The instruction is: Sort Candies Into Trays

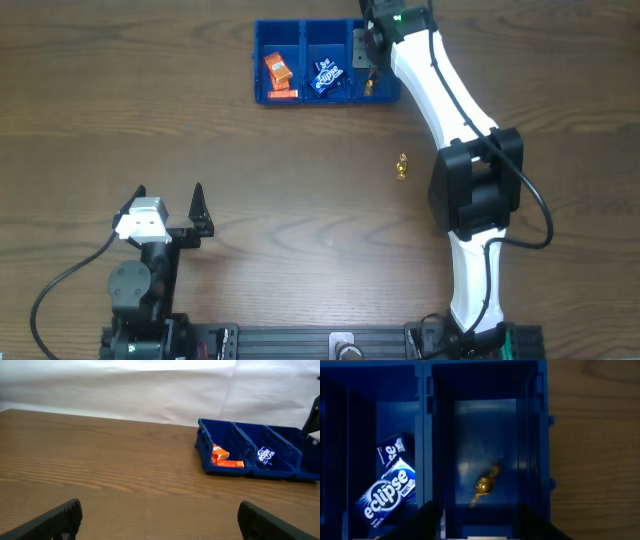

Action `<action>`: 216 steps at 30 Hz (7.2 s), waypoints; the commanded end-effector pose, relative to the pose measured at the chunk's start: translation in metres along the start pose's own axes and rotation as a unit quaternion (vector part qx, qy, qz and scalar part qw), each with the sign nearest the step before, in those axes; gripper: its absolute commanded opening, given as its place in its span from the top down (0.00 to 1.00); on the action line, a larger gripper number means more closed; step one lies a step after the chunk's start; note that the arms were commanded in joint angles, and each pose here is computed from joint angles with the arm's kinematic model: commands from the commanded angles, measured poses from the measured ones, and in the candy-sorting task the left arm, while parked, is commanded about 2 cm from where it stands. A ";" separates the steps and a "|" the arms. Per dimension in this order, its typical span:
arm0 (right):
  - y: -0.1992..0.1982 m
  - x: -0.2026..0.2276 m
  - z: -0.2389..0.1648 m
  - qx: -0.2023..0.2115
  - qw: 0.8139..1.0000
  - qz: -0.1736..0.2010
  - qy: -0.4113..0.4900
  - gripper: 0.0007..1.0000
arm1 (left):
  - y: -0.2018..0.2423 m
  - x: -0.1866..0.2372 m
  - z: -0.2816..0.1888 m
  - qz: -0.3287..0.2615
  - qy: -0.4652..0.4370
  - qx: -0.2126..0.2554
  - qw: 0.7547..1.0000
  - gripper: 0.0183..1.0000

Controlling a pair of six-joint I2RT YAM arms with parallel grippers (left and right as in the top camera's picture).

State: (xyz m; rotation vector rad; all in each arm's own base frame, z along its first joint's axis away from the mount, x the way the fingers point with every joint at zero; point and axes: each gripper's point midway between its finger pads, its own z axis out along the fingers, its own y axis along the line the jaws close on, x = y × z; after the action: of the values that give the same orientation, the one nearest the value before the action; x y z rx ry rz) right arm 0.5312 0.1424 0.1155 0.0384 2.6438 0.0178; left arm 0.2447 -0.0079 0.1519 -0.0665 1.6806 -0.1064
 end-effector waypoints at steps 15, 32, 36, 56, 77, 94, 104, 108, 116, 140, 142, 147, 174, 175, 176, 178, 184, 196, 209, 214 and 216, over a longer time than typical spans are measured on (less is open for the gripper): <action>-0.056 0.175 -0.037 0.011 0.996 0.038 0.084 0.38 | 0.003 0.017 0.001 0.007 0.025 -0.007 1.000 0.00; -0.067 0.225 0.012 0.014 0.990 0.046 0.129 0.38 | 0.003 0.017 0.001 0.007 0.026 -0.007 1.000 0.00; -0.067 0.224 0.013 0.014 0.991 0.047 0.126 0.38 | 0.003 0.017 0.001 0.007 0.025 -0.007 1.000 0.00; -0.073 0.226 0.020 0.030 0.990 0.047 0.127 0.76 | 0.003 0.017 0.001 0.007 0.026 -0.007 1.000 0.00; -0.012 -0.029 -0.110 0.018 0.993 -0.029 -0.109 0.82 | 0.003 0.017 0.001 0.007 0.025 -0.007 1.000 0.00; -0.010 -0.004 -0.016 0.004 0.999 -0.027 -0.027 0.64 | 0.003 0.017 0.001 0.007 0.026 -0.007 1.000 0.00; -0.045 0.001 -0.064 0.023 0.998 -0.016 -0.050 0.31 | 0.003 0.017 0.001 0.007 0.025 -0.007 1.000 0.00; -0.081 0.051 -0.105 0.032 0.998 0.000 -0.058 0.27 | 0.003 0.017 0.001 0.007 0.026 -0.007 1.000 0.00; -0.135 0.181 -0.069 0.048 0.993 0.082 0.066 0.26 | 0.003 0.017 0.001 0.007 0.026 -0.007 1.000 0.00; -0.148 0.227 0.013 0.061 0.978 0.152 0.127 0.38 | 0.003 0.017 0.001 0.007 0.026 -0.007 1.000 0.00; -0.149 0.226 0.013 0.064 0.978 0.151 0.125 0.44 | 0.003 0.017 0.001 0.007 0.025 -0.007 1.000 0.00; -0.150 0.226 0.013 0.066 0.979 0.151 0.124 0.63 | 0.003 0.017 0.001 0.007 0.025 -0.007 1.000 0.00; -0.042 0.001 -0.149 0.021 0.994 -0.034 -0.103 0.82 | 0.003 0.017 0.001 0.007 0.026 -0.007 1.000 0.00; -0.036 -0.014 -0.140 0.022 0.994 -0.042 -0.101 0.82 | 0.003 0.017 0.001 0.007 0.026 -0.007 1.000 0.00; -0.033 -0.022 -0.132 0.023 0.994 -0.043 -0.098 0.82 | 0.003 0.017 0.001 0.007 0.026 -0.007 1.000 0.00; -0.024 -0.035 -0.110 0.020 0.995 -0.044 -0.091 0.81 | 0.003 0.017 0.001 0.007 0.026 -0.007 1.000 0.00; -0.003 -0.021 -0.025 -0.021 0.998 -0.048 -0.028 0.81 | 0.003 0.017 0.001 0.007 0.026 -0.007 1.000 0.00; -0.003 -0.008 0.010 -0.022 0.999 -0.048 0.001 0.62 | 0.003 0.017 0.001 0.007 0.025 -0.007 1.000 0.00; -0.071 -0.047 -0.107 0.021 0.992 -0.037 -0.119 0.00 | 0.003 0.017 0.001 0.007 0.025 -0.007 1.000 0.00; -0.114 -0.018 -0.164 0.038 0.979 -0.037 -0.198 0.00 | 0.003 0.017 0.001 0.007 0.026 -0.007 1.000 0.00; -0.119 0.010 -0.184 0.035 0.973 -0.032 -0.224 0.00 | 0.003 0.017 0.001 0.007 0.026 -0.007 1.000 0.00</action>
State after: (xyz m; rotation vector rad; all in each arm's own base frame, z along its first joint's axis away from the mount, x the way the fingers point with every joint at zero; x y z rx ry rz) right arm 0.4768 0.0331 0.2796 0.0152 2.2014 -0.0518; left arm 0.2447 -0.0079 0.1522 -0.0661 1.6794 -0.1062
